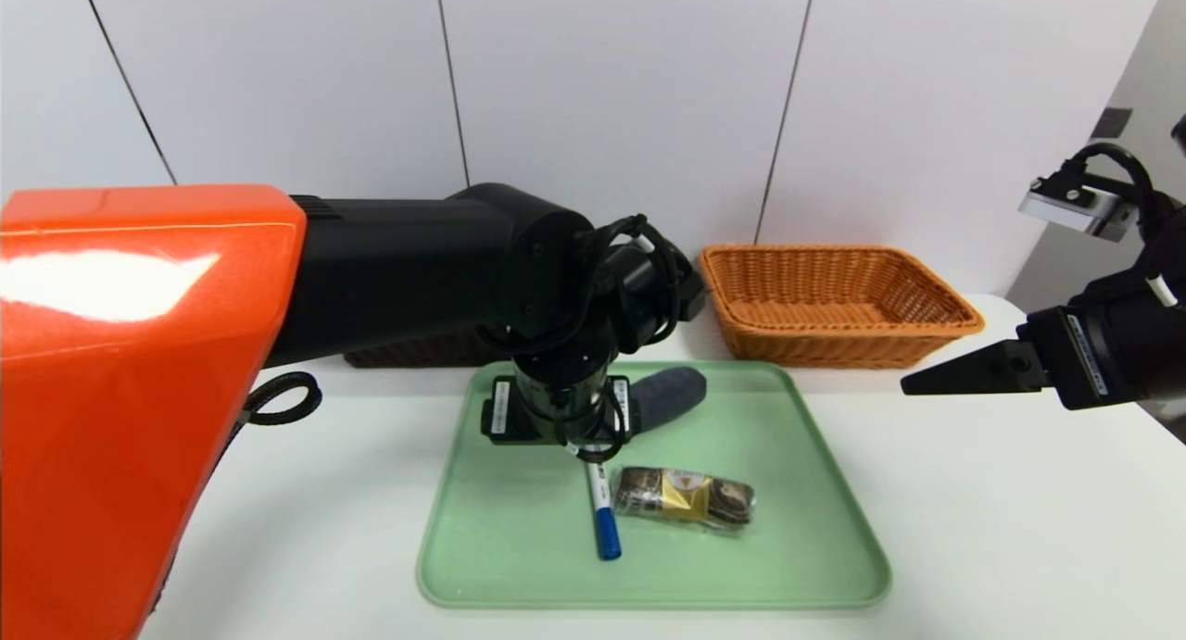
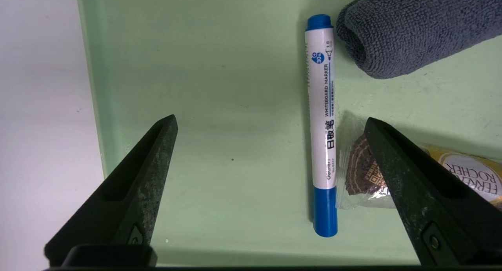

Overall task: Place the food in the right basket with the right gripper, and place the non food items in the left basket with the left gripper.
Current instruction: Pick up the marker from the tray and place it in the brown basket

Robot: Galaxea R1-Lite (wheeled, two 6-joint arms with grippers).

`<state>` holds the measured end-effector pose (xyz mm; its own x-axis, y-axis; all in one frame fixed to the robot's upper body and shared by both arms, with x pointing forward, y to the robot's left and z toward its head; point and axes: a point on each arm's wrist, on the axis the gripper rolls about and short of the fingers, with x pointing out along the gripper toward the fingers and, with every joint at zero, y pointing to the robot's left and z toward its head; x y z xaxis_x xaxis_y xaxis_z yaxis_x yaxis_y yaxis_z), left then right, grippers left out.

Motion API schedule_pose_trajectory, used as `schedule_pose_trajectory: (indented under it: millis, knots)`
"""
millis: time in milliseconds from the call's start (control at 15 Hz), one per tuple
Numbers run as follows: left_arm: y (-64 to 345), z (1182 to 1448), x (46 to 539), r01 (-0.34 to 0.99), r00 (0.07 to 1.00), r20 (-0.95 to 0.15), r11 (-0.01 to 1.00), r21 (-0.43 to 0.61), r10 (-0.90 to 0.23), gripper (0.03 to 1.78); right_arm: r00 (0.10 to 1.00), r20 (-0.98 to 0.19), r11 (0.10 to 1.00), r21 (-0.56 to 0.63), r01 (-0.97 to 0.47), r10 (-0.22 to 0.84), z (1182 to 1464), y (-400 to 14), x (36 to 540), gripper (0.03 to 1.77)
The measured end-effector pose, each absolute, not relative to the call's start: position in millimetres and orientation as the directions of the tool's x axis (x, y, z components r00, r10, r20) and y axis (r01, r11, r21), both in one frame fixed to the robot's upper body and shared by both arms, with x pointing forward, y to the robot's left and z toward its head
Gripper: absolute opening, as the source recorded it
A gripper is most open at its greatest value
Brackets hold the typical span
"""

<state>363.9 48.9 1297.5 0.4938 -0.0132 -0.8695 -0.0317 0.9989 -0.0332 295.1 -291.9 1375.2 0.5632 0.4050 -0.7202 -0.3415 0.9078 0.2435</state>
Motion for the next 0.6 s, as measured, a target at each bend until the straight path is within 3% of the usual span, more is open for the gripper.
schedule_pose_trajectory:
  millis: [600]
  knots:
    - [40,1281,366,-0.030,0.449,-0.893,0.999,-0.037,-0.019,1.69,0.565,-0.720,0.909,0.244,-0.337,0.403,1375,-293,295,1.70]
